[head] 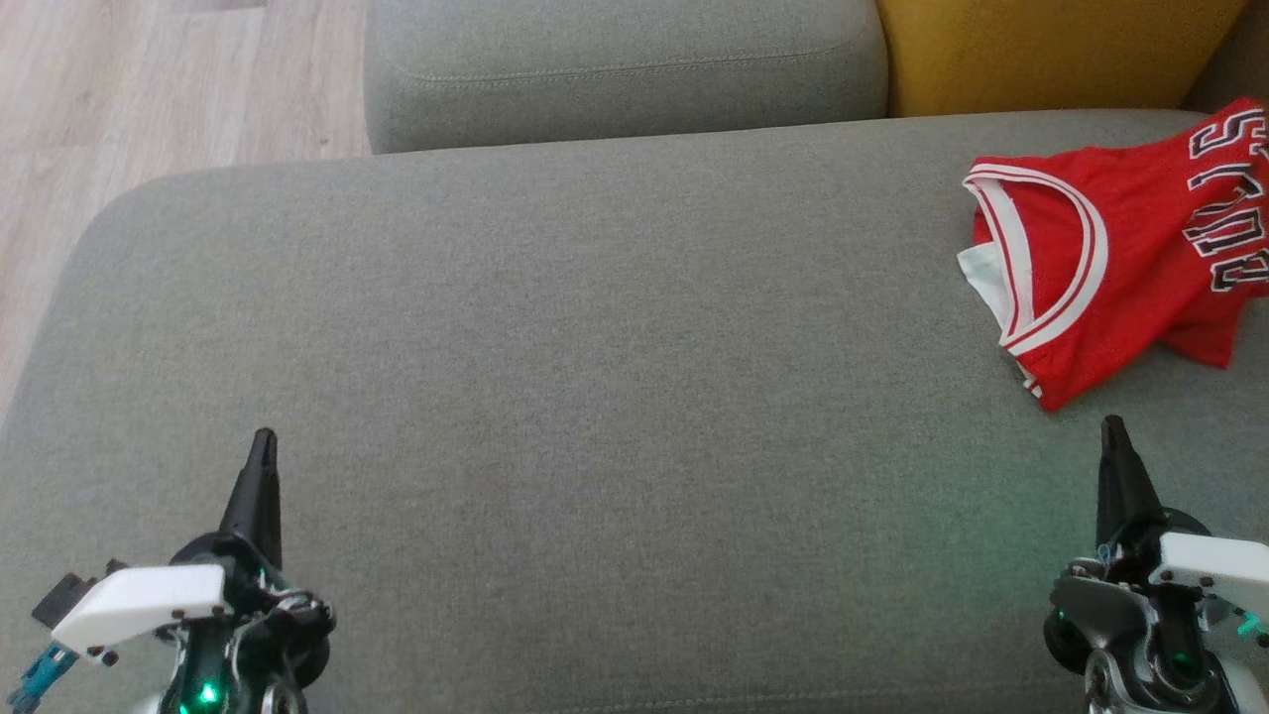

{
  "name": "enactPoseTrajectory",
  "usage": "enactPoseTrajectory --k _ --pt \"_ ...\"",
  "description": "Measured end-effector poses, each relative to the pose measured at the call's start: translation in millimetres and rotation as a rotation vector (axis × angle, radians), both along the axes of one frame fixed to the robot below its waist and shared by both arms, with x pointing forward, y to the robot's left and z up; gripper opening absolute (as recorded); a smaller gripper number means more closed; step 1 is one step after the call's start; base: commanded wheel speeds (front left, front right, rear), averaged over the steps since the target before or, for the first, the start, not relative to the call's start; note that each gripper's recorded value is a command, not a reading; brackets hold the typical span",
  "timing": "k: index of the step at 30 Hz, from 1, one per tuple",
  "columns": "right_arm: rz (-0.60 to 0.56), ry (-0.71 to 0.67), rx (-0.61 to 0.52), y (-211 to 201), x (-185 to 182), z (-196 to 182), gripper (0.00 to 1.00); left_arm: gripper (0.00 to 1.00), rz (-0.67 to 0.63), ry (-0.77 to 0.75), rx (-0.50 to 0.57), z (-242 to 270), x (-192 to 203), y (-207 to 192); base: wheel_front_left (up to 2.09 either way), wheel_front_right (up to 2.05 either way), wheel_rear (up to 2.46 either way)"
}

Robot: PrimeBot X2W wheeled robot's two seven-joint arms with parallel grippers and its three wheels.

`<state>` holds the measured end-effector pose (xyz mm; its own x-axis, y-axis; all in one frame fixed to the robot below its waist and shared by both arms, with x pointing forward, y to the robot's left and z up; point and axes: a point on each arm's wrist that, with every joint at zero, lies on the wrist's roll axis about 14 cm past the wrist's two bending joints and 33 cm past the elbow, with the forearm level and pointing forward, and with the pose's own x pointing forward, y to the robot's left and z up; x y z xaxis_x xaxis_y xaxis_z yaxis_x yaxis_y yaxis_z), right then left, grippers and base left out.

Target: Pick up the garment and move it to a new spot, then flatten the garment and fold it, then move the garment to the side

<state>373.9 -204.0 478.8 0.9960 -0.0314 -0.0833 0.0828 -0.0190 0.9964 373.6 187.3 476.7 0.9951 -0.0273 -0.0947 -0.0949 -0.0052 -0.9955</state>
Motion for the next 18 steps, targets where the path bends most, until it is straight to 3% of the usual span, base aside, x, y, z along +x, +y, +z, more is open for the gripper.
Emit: enactPoseTrajectory --k 18 --pt "0.003 0.0 0.001 -0.4 -0.1 0.1 0.0 0.0 -0.002 0.0 -0.003 0.0 -0.1 -0.2 0.0 0.0 0.0"
